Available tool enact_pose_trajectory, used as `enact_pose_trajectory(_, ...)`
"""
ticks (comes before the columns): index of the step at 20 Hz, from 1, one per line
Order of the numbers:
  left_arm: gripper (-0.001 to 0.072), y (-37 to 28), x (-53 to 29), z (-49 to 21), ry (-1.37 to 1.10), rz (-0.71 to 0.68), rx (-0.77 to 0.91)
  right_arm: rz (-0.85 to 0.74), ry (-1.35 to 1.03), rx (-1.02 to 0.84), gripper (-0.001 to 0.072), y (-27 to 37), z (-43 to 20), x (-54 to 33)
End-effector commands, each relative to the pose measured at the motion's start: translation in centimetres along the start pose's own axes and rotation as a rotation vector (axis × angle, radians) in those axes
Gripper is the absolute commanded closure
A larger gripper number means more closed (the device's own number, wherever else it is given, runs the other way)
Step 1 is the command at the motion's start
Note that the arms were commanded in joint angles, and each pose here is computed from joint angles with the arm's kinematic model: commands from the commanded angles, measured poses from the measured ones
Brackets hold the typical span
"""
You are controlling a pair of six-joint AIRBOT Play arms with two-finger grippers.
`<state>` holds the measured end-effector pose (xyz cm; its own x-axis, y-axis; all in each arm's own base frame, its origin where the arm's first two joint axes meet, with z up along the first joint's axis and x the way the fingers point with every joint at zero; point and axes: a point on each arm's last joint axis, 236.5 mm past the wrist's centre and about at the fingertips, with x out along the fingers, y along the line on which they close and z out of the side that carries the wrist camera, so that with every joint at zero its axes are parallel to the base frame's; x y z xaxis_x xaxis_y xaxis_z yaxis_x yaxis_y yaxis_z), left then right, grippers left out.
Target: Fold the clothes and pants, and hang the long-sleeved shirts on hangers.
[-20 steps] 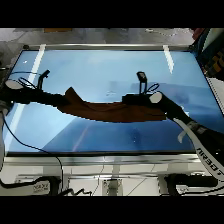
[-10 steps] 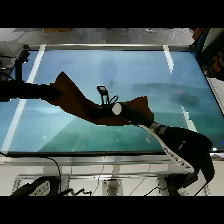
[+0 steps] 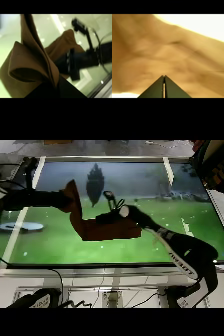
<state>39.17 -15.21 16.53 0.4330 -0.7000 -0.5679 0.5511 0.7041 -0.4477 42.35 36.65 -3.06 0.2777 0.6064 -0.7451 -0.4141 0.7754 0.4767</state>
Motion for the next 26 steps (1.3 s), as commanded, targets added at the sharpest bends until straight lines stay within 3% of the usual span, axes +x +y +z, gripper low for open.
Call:
enact_pose_trajectory(1, 0.0694, -3.7, 6.3, -1.2, 0.067, -0.095, 0.013, -0.148, -0.013, 0.085, 0.0701, -10.3, 2.7, -7.4)
enact_pose_trajectory(5, 0.0696, -10.1, 17.1, -2.8, 0.065, -0.185, 0.0, -0.212, -0.043, 0.211, 0.0701, -16.7, 3.3, -15.5)
enact_pose_trajectory(7, 0.0694, -12.0, 21.9, -4.7, 0.06, -0.167, 0.005, -0.235, -0.072, 0.231, 0.0701, -18.0, 3.6, -17.6)
enact_pose_trajectory(8, 0.0642, -12.2, 23.8, -5.4, 0.05, -0.139, 0.028, -0.245, -0.084, 0.241, 0.07, -18.7, 3.8, -18.3)
enact_pose_trajectory(10, 0.0003, -12.0, 25.6, -6.1, 0.034, -0.108, 0.037, -0.262, -0.095, 0.248, 0.0692, -19.9, 3.8, -19.0)
enact_pose_trajectory(14, 0.0007, -11.3, 24.5, -4.9, 0.013, -0.095, 0.05, -0.363, -0.07, 0.158, 0.0691, -23.6, 3.0, -20.8)
enact_pose_trajectory(17, 0.0007, -9.7, 22.2, -2.3, -0.042, -0.059, 0.073, -0.385, -0.005, 0.202, 0.0701, -27.3, 0.1, -21.8)
enact_pose_trajectory(19, 0.0009, -9.2, 20.3, -0.7, -0.078, -0.052, 0.071, -0.273, 0.077, 0.222, 0.0701, -27.7, -3.8, -20.5)
enact_pose_trajectory(22, 0.0016, -9.1, 17.7, 1.4, -0.13, -0.045, 0.079, 0.067, 0.021, 0.295, 0.0686, -23.6, -6.8, -17.0)
enact_pose_trajectory(23, 0.0015, -9.1, 17.2, 1.9, -0.143, -0.043, 0.1, 0.1, -0.018, 0.36, 0.0487, -23.4, -7.5, -15.8)
enact_pose_trajectory(24, 0.0016, -9.2, 16.8, 2.2, -0.152, -0.041, 0.126, 0.094, -0.043, 0.42, 0.0146, -23.7, -8.1, -14.7)
enact_pose_trajectory(25, 0.0016, -9.3, 16.7, 2.3, -0.156, -0.041, 0.132, 0.078, -0.051, 0.459, 0.0064, -23.8, -9.0, -13.6)
enact_pose_trajectory(26, 0.0016, -9.3, 16.6, 2.3, -0.156, -0.041, 0.132, 0.065, -0.047, 0.498, 0.0063, -23.8, -9.6, -12.7)
